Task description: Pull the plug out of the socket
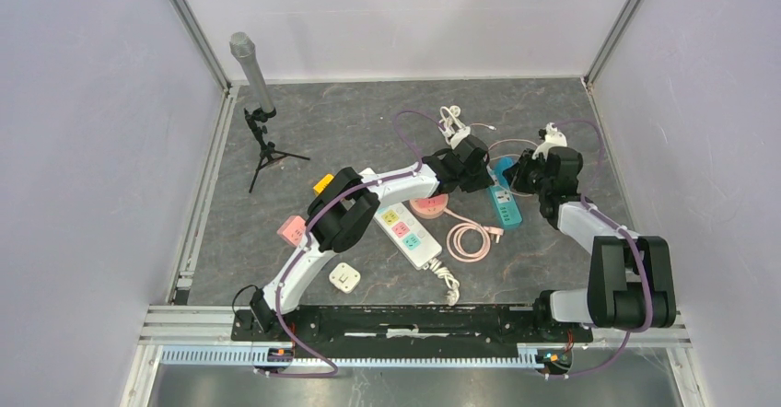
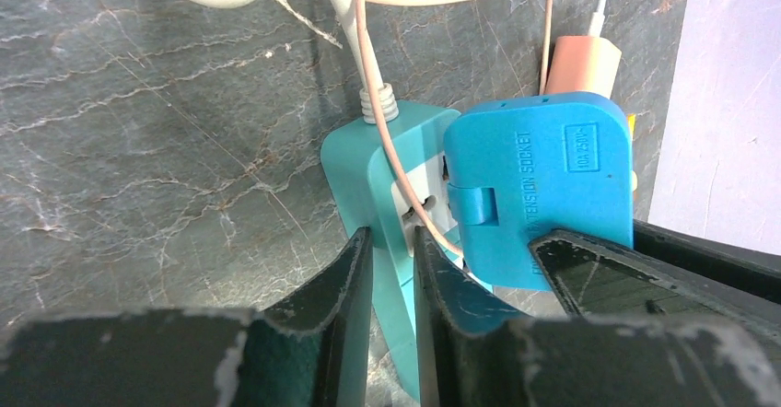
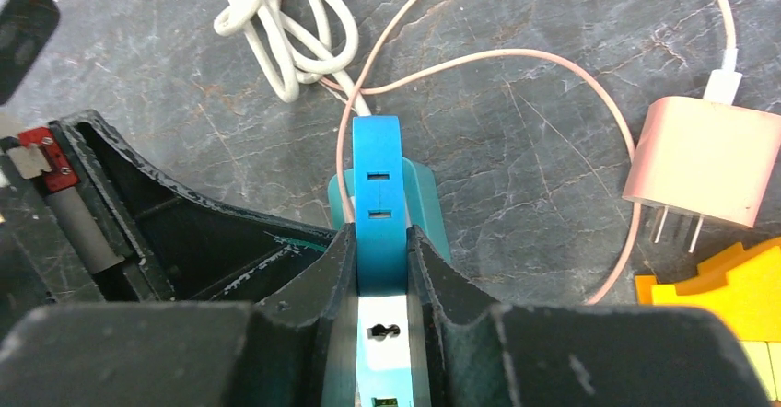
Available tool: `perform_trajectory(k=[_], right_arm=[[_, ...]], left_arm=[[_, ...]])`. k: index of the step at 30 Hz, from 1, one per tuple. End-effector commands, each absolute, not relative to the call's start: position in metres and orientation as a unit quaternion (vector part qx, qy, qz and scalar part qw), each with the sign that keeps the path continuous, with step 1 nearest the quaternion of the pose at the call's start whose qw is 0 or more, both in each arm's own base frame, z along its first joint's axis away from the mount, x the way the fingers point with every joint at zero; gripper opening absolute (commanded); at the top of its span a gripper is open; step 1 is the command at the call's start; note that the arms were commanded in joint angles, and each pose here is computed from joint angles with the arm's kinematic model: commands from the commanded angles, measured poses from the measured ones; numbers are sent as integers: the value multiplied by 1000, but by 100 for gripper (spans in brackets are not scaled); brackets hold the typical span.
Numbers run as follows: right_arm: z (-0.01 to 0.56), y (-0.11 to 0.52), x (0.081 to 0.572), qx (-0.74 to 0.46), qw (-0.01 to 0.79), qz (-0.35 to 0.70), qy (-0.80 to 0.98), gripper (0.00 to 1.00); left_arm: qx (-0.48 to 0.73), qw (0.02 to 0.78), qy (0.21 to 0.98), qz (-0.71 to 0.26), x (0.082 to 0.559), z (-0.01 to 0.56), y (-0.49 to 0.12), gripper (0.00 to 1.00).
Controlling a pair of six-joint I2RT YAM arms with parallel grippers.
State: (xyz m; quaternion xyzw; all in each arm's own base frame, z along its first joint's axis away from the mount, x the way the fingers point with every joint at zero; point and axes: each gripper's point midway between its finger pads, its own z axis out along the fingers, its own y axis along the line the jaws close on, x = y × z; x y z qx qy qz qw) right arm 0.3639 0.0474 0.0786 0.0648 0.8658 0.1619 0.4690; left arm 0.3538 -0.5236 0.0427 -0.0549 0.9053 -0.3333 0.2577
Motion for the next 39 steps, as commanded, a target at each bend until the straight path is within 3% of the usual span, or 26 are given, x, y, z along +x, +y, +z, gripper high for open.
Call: perform_trajectory(k=[1, 13, 20, 24, 32, 35, 39], right_arm=[[118, 60, 382, 60, 506, 223, 831, 0], [134, 54, 381, 58, 531, 222, 816, 0], [155, 16, 382, 100, 574, 132, 802, 0], [142, -7, 381, 145, 557, 85, 814, 0], [103, -1, 388, 144, 494, 106, 851, 0], [91, 0, 388, 144, 478, 108, 859, 6], [76, -2, 388, 147, 457, 105, 871, 24]], left_arm=[[-53, 215, 936, -273, 329, 3, -504, 25], [-50, 215, 937, -271, 328, 3, -504, 24], [-4, 239, 917, -319, 332, 37, -520, 26], [24, 264, 902, -342, 334, 77, -524, 33], [60, 298, 883, -359, 329, 145, -513, 52], [79, 315, 873, -363, 325, 174, -505, 60], [100, 345, 868, -343, 322, 197, -482, 68]])
